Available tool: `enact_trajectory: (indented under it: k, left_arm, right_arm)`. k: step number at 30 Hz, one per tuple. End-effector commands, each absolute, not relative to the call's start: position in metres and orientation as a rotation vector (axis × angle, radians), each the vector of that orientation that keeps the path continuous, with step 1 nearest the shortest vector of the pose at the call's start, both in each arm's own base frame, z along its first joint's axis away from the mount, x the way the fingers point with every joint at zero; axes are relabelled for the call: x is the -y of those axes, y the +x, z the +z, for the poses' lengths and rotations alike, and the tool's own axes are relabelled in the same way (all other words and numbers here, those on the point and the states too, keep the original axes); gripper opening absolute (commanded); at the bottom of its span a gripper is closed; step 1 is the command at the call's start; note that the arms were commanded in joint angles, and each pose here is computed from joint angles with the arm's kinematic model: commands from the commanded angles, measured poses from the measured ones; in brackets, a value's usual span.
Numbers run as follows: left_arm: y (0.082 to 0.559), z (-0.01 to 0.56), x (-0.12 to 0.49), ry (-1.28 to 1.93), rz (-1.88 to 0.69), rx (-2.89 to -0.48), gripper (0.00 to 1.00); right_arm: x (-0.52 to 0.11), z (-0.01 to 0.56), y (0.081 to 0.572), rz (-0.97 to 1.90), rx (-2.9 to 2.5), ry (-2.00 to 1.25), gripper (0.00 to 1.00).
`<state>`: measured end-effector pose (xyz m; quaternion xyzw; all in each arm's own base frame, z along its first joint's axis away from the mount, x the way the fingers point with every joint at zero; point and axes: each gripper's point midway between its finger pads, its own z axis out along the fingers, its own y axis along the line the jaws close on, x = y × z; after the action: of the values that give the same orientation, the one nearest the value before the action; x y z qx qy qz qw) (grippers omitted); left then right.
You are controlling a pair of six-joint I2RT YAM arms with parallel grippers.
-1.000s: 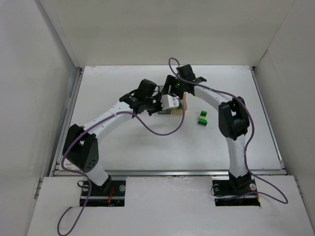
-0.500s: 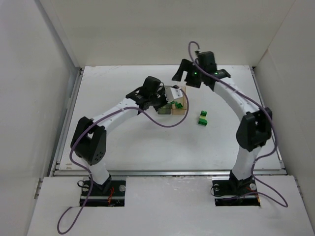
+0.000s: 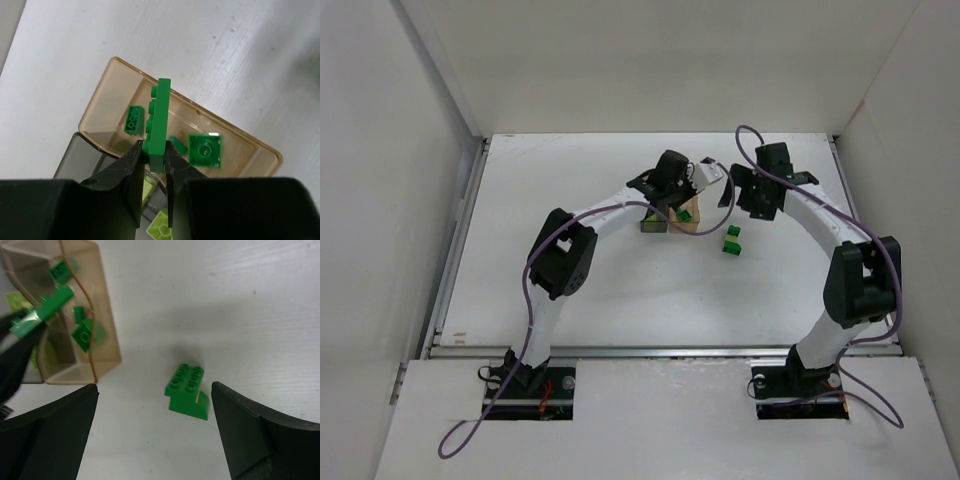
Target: Sort the legos into containers by color
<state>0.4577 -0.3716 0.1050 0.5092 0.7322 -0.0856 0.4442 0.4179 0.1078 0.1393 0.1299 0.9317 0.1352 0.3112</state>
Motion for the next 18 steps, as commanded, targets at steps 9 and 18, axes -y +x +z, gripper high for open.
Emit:
enact_trajectory:
  k: [9,18]
  left_arm:
    - [0.458,0.120,0.371,1.229,-0.224,-1.840,0.55]
    - [0.439,0.167,0.376,1.197,-0.342,-1.842,0.66]
  right_arm:
    - [-0.113,0.103,0.384,0.405,-2.543,0.300,1.00]
    - [-0.130,0.081,0.387,0.422,-2.588,0.259,1.00]
